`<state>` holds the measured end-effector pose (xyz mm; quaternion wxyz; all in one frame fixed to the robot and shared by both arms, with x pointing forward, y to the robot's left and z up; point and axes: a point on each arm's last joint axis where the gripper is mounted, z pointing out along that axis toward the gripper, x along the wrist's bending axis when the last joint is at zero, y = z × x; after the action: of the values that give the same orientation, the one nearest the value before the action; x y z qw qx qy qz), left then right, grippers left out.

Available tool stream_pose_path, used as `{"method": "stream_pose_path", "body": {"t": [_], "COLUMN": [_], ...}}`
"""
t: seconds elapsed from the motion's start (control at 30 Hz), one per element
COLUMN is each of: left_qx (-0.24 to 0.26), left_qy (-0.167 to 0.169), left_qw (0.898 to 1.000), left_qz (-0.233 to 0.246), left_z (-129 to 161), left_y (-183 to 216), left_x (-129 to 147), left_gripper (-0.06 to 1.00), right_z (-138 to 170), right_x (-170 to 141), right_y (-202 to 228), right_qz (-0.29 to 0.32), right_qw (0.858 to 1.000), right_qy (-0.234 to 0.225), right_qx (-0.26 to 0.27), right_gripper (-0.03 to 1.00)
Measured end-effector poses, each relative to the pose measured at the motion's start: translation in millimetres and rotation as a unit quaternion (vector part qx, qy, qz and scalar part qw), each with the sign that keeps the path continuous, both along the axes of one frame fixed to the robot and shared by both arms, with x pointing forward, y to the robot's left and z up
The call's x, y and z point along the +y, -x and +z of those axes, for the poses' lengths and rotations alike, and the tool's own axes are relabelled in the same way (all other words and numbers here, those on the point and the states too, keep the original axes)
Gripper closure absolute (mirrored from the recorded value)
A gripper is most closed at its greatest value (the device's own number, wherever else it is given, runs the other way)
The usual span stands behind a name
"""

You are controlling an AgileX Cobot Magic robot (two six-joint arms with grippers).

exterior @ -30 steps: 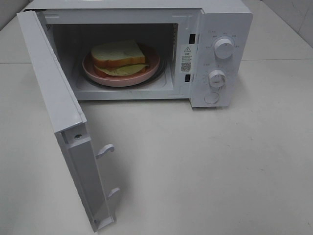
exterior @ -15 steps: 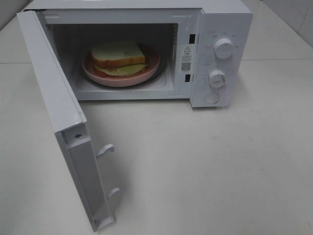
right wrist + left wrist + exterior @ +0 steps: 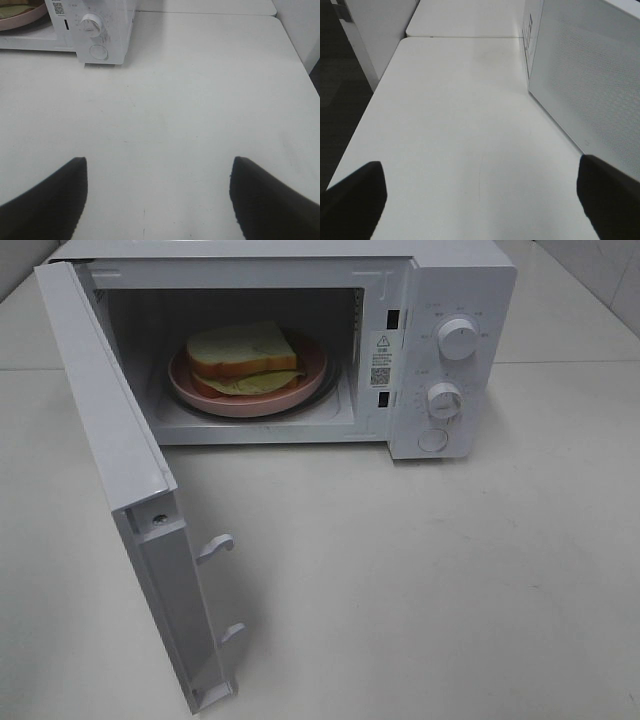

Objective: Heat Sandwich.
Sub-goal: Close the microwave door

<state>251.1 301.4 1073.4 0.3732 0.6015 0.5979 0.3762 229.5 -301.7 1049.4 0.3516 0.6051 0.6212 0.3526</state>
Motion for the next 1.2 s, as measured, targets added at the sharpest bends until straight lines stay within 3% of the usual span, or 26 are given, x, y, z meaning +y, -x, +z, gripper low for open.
{"method": "stream_pose_path", "body": {"t": [0.17,0.2,0.23,0.3,0.37,0.6,0.87,1.03,1.2], "left_qx": [0.014,0.014,0.020,0.025,0.028,0.034,-0.012,-0.031,-0.114], "left_qy": [0.000,0.000,0.000,0.000,0.000,-0.007,-0.015,-0.015,-0.014], "left_qw": [1.000,1.000,1.000,1.000,1.000,0.999,1.000,0.999,0.993], "left_qz": [0.000,0.000,0.000,0.000,0.000,0.000,-0.001,-0.003,-0.006], "left_z": [4,4,5,5,5,5,9,-9,-40], "left_y": [-23,-23,-31,-38,-40,-67,-99,-114,-127], "left_x": [0,0,0,0,0,1,1,1,0], "left_gripper": [0.26,0.26,0.40,0.52,0.55,0.90,0.94,0.94,0.94], "right_z": [0,0,0,0,0,0,0,0,0], "right_x": [0,0,0,0,0,0,0,0,0], "right_y": [0,0,0,0,0,0,0,0,0], "right_qz": [0.000,0.000,0.000,0.000,0.000,0.000,0.000,0.000,0.000], "right_qw": [1.000,1.000,1.000,1.000,1.000,1.000,1.000,1.000,1.000], "right_qy": [0.000,0.000,0.000,0.000,0.000,0.000,0.000,0.000,0.000], "right_qx": [0.000,0.000,0.000,0.000,0.000,0.000,0.000,0.000,0.000], "right_gripper": [0.20,0.20,0.20,0.20,0.20,0.20,0.20,0.20,0.20]}}
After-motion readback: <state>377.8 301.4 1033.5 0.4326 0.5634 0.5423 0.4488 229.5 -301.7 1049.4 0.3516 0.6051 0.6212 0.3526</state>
